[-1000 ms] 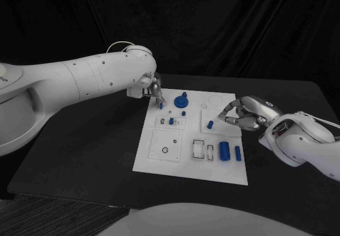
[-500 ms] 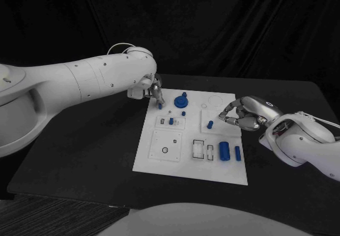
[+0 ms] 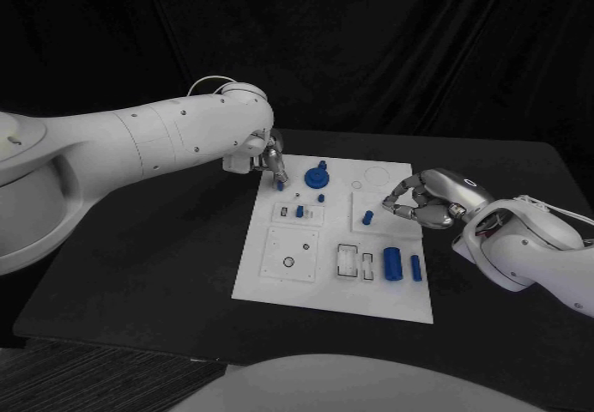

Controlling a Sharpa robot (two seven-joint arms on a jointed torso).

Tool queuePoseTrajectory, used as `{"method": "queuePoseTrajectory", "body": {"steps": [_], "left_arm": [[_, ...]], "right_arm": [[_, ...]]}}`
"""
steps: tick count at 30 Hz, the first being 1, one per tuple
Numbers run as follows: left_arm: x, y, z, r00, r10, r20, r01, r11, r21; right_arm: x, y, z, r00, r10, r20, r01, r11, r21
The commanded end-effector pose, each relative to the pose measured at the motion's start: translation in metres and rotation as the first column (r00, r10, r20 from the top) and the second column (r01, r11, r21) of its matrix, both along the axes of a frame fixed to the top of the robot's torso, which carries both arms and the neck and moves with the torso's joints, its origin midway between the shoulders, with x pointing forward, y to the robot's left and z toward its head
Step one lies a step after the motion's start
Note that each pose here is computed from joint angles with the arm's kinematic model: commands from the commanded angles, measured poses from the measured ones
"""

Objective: Assemble the parts on the task board

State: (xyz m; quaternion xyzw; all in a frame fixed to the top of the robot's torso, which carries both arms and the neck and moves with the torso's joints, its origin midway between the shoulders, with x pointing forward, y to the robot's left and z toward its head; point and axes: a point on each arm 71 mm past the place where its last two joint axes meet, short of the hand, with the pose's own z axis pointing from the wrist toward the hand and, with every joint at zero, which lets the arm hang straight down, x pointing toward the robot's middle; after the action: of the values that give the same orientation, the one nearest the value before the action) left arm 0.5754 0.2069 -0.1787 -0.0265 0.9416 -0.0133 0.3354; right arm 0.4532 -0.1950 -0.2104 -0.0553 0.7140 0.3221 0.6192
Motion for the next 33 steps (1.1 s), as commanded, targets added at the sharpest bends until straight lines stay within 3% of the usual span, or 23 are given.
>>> {"method": "queuePoseTrajectory", "body": {"steps": [1, 10, 21, 33], "left_arm": [[0.0001, -0.002, -0.0011, 1.000, -0.009, 0.006, 0.009, 1.000, -0.015], [-0.0011, 0.002, -0.0010, 1.000, 0.003, 0.022, -0.003, 1.000, -0.021], [-0.0069, 0.014, 0.0005, 0.998, 0.027, 0.050, -0.025, 0.999, -0.036], [-0.0222, 0.018, 0.0191, 0.998, 0.026, 0.053, -0.021, 0.996, -0.088]], "right_arm": [[0.000, -0.001, -0.002, 1.000, -0.017, -0.013, 0.017, 1.000, -0.010], [0.000, -0.002, -0.004, 1.000, -0.020, -0.018, 0.020, 1.000, -0.013], [0.000, -0.004, -0.004, 1.000, -0.024, -0.019, 0.024, 1.000, -0.015], [0.000, -0.005, -0.005, 0.999, -0.029, -0.023, 0.028, 0.999, -0.017]]}}
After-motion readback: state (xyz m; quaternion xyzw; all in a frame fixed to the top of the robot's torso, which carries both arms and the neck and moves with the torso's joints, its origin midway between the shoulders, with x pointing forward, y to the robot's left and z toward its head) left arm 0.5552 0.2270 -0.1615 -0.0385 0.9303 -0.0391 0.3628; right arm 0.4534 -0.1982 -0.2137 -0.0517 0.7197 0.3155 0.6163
